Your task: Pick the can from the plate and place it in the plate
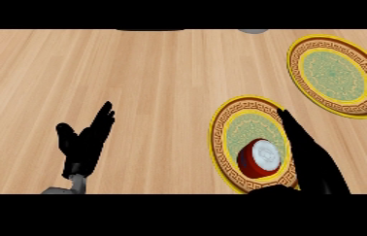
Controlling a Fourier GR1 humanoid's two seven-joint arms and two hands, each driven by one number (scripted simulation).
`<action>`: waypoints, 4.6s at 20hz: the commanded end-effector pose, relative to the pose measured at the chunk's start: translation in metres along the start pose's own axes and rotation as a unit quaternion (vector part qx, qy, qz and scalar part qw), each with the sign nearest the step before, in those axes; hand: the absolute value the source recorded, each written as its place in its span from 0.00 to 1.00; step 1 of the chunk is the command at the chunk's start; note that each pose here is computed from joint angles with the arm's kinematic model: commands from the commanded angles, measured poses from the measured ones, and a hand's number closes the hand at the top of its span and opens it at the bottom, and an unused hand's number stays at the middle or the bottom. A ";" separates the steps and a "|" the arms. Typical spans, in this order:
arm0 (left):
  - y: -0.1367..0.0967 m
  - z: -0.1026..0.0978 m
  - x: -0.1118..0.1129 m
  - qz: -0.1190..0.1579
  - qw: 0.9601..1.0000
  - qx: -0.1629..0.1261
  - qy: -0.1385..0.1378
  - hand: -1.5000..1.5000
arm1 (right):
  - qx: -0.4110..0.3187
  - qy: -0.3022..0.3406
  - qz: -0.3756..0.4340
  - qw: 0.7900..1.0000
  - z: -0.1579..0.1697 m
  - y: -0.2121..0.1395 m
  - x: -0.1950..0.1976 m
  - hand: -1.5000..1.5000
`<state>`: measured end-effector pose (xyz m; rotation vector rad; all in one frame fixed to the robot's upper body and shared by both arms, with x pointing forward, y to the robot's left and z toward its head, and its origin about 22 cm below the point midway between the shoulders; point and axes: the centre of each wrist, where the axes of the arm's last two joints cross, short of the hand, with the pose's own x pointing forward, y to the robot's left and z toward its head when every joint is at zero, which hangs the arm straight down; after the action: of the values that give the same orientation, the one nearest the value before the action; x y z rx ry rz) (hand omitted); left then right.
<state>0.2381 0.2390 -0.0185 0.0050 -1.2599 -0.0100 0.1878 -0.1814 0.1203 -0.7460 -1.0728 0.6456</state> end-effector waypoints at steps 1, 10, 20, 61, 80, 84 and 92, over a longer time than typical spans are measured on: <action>0.002 0.006 -0.019 0.000 0.999 -0.003 0.033 0.50 | -0.006 0.061 0.026 0.998 -0.007 0.013 0.004 0.00; 0.002 -0.002 -0.019 0.000 0.999 0.001 0.035 0.50 | 0.016 0.069 0.029 0.997 -0.027 0.028 -0.002 0.00; 0.010 -0.009 0.007 0.001 0.999 0.010 0.041 0.50 | 0.058 0.041 0.109 0.991 -0.036 0.060 -0.007 1.00; 0.007 0.003 -0.012 0.002 1.000 -0.008 0.028 0.50 | -0.323 -0.164 -0.178 0.915 -0.107 -0.063 -0.080 1.00; 0.000 0.006 -0.010 -0.006 0.999 -0.030 0.036 0.50 | -0.403 -0.124 -0.169 0.891 -0.228 -0.143 -0.173 1.00; -0.026 -0.008 -0.002 -0.005 0.999 -0.032 0.012 0.50 | -0.314 -0.014 -0.082 0.946 -0.223 -0.153 -0.200 0.00; -0.018 -0.004 -0.010 -0.008 0.999 -0.035 0.019 0.50 | -0.221 -0.065 -0.144 0.962 -0.236 -0.136 -0.191 0.00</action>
<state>0.2488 0.2223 -0.0126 -0.0529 -1.3033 -0.0728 0.3501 -0.4656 0.0599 -1.0100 -1.4097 0.2068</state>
